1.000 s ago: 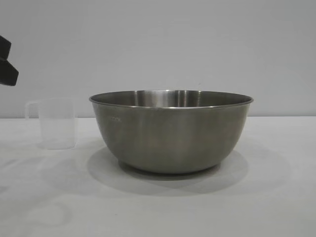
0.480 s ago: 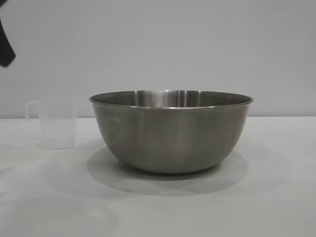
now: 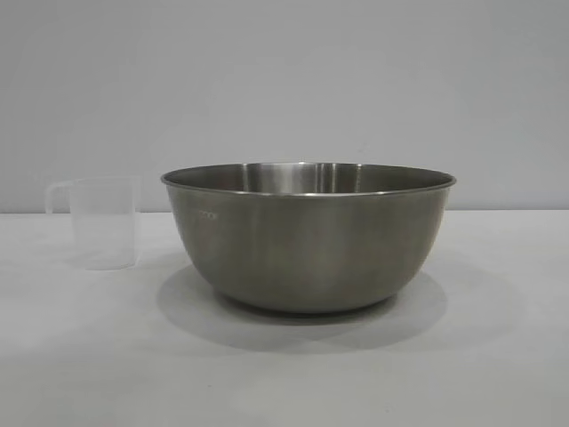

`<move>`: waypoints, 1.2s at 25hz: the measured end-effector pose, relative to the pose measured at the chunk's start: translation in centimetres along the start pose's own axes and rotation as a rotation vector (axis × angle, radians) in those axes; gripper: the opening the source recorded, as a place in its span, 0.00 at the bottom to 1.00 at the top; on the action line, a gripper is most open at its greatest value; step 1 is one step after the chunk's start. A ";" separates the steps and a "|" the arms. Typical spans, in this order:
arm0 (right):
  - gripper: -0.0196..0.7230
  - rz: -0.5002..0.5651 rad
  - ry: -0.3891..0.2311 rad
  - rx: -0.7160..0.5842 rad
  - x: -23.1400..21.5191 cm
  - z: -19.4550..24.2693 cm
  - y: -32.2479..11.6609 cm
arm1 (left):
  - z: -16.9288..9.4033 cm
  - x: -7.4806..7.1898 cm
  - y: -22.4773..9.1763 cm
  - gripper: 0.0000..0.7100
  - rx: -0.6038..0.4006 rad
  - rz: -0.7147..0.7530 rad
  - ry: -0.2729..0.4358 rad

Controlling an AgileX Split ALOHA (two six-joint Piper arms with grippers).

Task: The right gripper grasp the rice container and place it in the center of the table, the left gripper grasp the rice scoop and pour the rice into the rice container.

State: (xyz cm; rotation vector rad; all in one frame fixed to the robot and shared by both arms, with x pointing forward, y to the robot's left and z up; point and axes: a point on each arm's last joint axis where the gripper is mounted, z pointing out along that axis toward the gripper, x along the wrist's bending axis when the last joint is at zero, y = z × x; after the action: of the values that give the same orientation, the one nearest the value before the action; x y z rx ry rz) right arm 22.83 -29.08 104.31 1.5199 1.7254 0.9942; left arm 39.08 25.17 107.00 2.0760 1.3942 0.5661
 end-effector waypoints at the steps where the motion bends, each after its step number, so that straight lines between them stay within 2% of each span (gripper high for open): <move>1: 0.70 0.000 0.000 0.000 0.0 0.0 0.0 | -0.8 -0.1 -0.4 0.53 -0.003 0.012 -0.001; 2: 0.70 0.000 0.000 0.000 0.0 0.0 0.0 | -1.7 -0.1 -0.8 0.52 -0.012 0.022 -0.001; 3: 0.70 0.000 0.000 0.000 0.0 0.0 0.0 | -2.6 -0.2 -1.3 0.62 -0.019 0.030 -0.001; 5: 0.70 0.000 0.000 0.000 0.0 0.0 0.0 | -4.1 -0.3 -2.2 0.69 -0.032 0.036 -0.001; 8: 0.70 0.000 0.000 0.000 0.0 0.0 0.0 | -6.0 -0.5 -3.6 0.67 -0.044 0.039 -0.001; 9: 0.70 0.000 0.000 0.000 0.0 0.0 0.0 | -6.5 -0.5 -4.1 0.73 -0.047 0.039 -0.002; 14: 0.70 0.000 0.000 0.000 0.0 0.0 0.0 | -8.7 -0.8 -6.6 0.71 -0.068 0.044 -0.001; 18: 0.70 0.000 0.000 0.000 0.0 0.0 0.0 | -8.8 -1.0 -9.4 0.71 -0.062 0.046 -0.003; 25: 0.70 0.000 0.000 0.000 0.0 0.0 0.0 | -8.7 -1.3 -13.4 0.71 -0.226 0.045 0.013; 30: 0.70 0.000 0.000 0.000 0.0 0.0 0.0 | -9.2 -1.4 -14.3 0.71 -0.304 0.026 0.021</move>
State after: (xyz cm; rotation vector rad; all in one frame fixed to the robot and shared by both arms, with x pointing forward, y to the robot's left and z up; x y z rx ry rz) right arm 22.83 -29.08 104.31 1.5199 1.7254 0.9942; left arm 22.95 30.15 104.39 1.8508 1.2099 0.7615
